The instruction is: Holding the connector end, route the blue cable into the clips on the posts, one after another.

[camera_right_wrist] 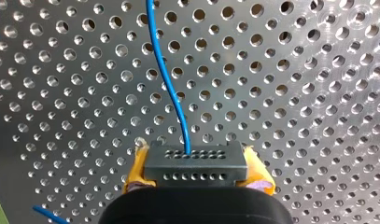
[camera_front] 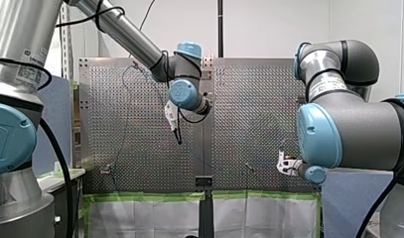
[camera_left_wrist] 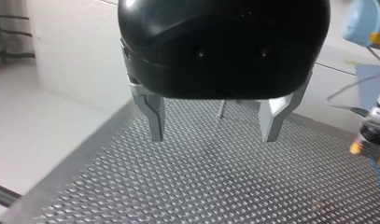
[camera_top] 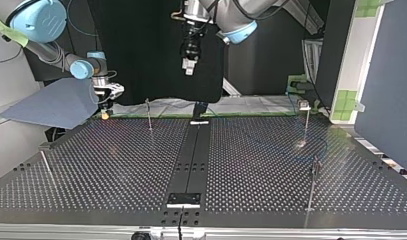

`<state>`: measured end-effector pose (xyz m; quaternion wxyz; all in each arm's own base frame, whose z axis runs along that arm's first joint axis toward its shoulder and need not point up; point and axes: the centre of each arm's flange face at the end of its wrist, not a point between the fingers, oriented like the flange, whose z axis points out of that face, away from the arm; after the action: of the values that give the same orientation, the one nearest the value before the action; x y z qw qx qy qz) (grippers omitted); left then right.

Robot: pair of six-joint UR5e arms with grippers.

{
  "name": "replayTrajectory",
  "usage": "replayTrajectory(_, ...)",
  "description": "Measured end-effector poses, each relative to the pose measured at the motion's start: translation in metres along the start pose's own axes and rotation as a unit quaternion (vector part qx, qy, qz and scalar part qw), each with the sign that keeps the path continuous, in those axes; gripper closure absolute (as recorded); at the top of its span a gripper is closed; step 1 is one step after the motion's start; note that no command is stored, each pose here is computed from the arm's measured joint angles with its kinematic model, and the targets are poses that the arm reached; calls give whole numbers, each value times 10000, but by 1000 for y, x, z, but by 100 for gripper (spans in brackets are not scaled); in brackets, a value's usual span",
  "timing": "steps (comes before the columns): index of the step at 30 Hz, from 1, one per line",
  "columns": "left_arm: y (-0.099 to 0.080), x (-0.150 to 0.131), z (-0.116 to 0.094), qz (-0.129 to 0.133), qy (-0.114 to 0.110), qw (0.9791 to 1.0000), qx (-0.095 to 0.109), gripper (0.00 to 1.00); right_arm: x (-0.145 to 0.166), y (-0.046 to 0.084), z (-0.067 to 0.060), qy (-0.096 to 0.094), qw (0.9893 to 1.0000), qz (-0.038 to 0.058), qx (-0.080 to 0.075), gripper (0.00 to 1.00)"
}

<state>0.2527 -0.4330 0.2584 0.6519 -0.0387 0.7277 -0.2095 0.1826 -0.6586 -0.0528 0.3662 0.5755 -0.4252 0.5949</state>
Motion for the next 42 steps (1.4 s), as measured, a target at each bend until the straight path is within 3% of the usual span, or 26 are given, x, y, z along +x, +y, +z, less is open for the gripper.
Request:
replayTrajectory(10,11,-17,-20,-469,-285,9982,232,0,-1,4,-2,-91,9999,-88,-55,100)
replayTrajectory(17,28,-33,-31,-722,-589,9953,249,0,1,5,-3,-152,9995,-284,-57,100)
replayTrajectory(23,43,-40,-38,-815,-795,9931,290,0,22,4,0,-198,9987,-455,-61,100)
replayTrajectory(26,50,-31,-40,-773,-762,9936,313,0,34,2,1,-204,9984,-525,-54,100)
replayTrajectory(31,68,-2,-44,-628,-556,9962,223,0,51,-1,-1,-227,9975,-660,-66,100)
replayTrajectory(36,86,26,-49,-622,-345,9973,186,0,70,-5,-9,-192,9972,-701,-171,100)
replayTrajectory(42,104,49,-59,-470,-230,9986,116,0,94,-16,-16,-62,9973,-715,-177,100)
